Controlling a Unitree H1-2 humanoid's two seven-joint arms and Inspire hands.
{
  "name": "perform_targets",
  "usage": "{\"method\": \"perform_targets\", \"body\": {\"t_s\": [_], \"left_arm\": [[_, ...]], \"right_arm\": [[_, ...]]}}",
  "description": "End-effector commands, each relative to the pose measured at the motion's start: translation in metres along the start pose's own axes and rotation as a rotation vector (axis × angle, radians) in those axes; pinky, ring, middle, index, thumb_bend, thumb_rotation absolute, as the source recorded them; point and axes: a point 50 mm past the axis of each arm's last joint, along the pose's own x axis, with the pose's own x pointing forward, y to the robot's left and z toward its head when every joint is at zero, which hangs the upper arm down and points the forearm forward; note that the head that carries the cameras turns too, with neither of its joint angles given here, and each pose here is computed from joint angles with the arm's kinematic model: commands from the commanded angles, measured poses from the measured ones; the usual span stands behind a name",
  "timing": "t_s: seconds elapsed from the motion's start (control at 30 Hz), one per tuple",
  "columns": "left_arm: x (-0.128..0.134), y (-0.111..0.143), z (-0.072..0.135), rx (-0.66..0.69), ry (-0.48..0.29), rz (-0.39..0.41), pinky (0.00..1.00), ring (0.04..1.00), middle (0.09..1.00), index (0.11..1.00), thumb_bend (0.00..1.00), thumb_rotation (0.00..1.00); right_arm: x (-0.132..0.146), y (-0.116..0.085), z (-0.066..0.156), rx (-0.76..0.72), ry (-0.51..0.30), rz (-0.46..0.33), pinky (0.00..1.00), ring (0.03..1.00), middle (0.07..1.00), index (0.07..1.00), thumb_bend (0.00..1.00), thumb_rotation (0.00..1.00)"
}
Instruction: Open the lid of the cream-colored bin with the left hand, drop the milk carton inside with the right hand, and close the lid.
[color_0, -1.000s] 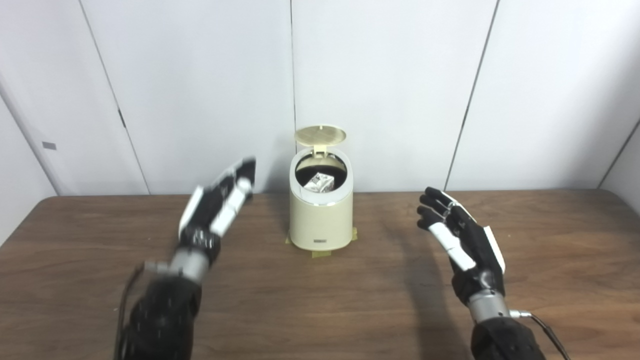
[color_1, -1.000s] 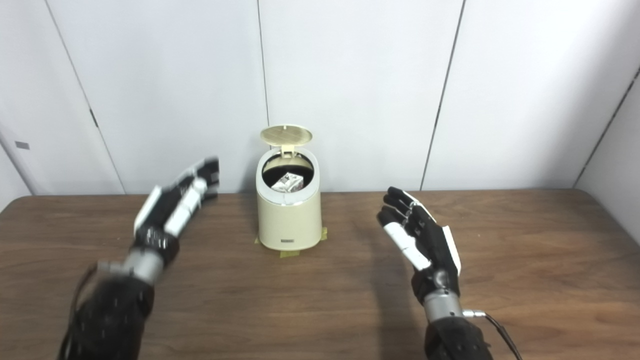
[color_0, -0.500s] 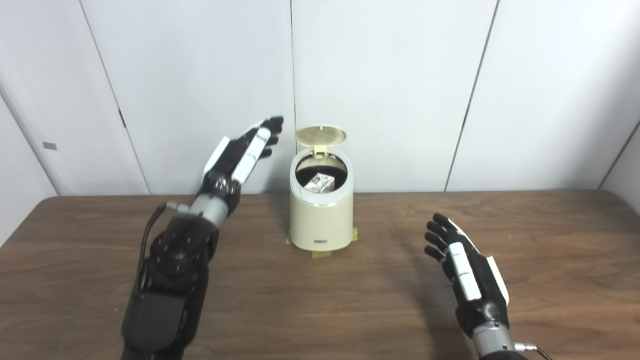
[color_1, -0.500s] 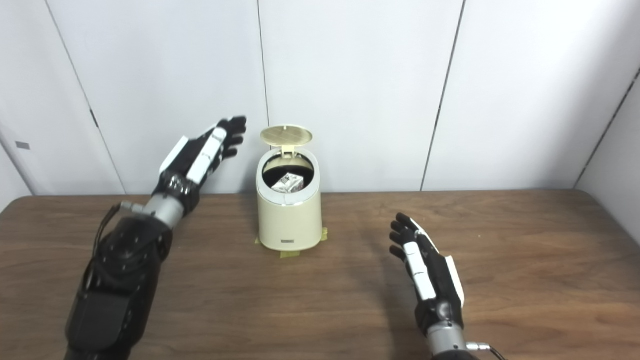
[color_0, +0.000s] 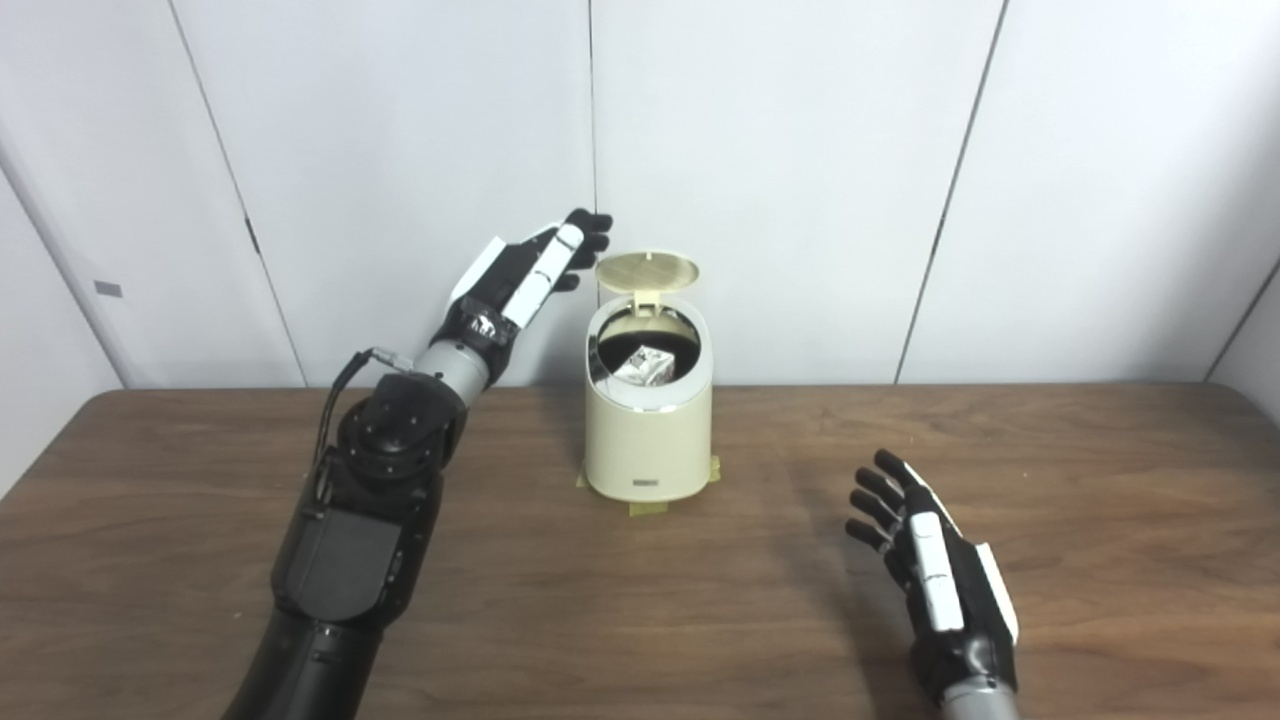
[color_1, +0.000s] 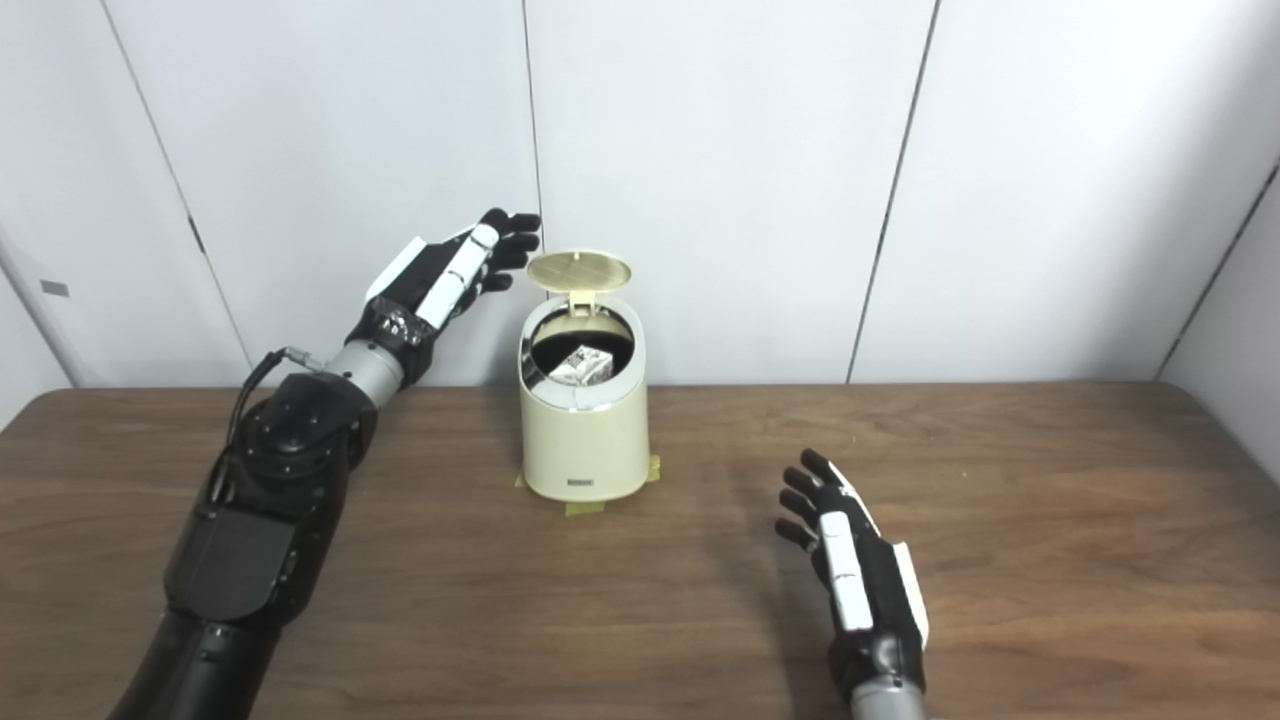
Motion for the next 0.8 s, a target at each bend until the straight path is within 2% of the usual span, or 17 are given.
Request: {"method": "perform_targets", "body": {"t_s": [0.0, 0.23, 0.63, 0.77], "left_arm": [[0.015, 0.009, 0.036, 0.079, -0.122, -0.002, 0.89, 0.901, 0.889, 0.874, 0.49, 1.00], [0.024, 0.001, 0.039, 0.177, -0.128, -0.041, 0.97, 0.949, 0.895, 0.893, 0.55, 1.00], [0.025, -0.003, 0.046, 0.332, -0.149, -0.065, 1.00, 0.959, 0.878, 0.853, 0.54, 1.00], [0.019, -0.001, 0.048, 0.411, -0.151, -0.072, 0.99, 0.944, 0.864, 0.829, 0.54, 1.00]], "right_arm": [[0.005, 0.004, 0.013, 0.015, -0.086, 0.025, 0.77, 0.826, 0.818, 0.866, 0.55, 0.85], [0.004, 0.006, 0.012, 0.041, -0.079, 0.049, 0.76, 0.809, 0.805, 0.874, 0.54, 0.87], [0.008, 0.006, 0.012, 0.050, -0.074, 0.063, 0.75, 0.778, 0.786, 0.883, 0.53, 0.89], [0.009, 0.006, 0.012, 0.043, -0.068, 0.065, 0.75, 0.776, 0.785, 0.890, 0.50, 0.93]]}}
